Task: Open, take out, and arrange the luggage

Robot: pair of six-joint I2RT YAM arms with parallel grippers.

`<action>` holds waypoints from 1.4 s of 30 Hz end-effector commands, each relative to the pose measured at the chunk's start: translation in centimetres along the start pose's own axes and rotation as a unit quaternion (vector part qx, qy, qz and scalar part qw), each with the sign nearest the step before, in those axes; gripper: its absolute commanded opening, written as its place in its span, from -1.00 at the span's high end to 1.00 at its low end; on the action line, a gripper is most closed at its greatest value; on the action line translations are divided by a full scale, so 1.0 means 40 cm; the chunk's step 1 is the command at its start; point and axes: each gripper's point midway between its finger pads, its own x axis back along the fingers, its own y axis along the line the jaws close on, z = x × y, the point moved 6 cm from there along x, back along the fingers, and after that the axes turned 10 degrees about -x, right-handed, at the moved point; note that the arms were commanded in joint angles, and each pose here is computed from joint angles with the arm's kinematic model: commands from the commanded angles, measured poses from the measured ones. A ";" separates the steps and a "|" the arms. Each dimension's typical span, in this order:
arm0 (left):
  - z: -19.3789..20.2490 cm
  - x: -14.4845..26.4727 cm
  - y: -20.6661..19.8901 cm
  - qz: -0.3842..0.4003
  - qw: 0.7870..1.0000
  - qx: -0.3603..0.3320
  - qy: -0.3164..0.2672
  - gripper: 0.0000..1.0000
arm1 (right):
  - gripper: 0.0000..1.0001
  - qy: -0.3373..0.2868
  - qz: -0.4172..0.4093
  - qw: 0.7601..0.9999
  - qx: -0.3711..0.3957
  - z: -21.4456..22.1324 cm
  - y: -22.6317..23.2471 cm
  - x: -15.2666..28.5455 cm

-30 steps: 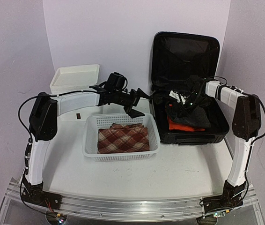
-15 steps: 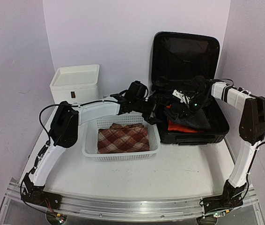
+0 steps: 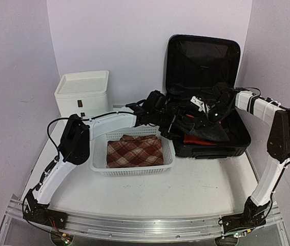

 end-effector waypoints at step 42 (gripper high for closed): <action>-0.044 0.030 0.006 -0.063 0.987 -0.130 -0.070 0.24 | 1.00 -0.052 -0.063 0.991 0.104 0.040 0.348 0.083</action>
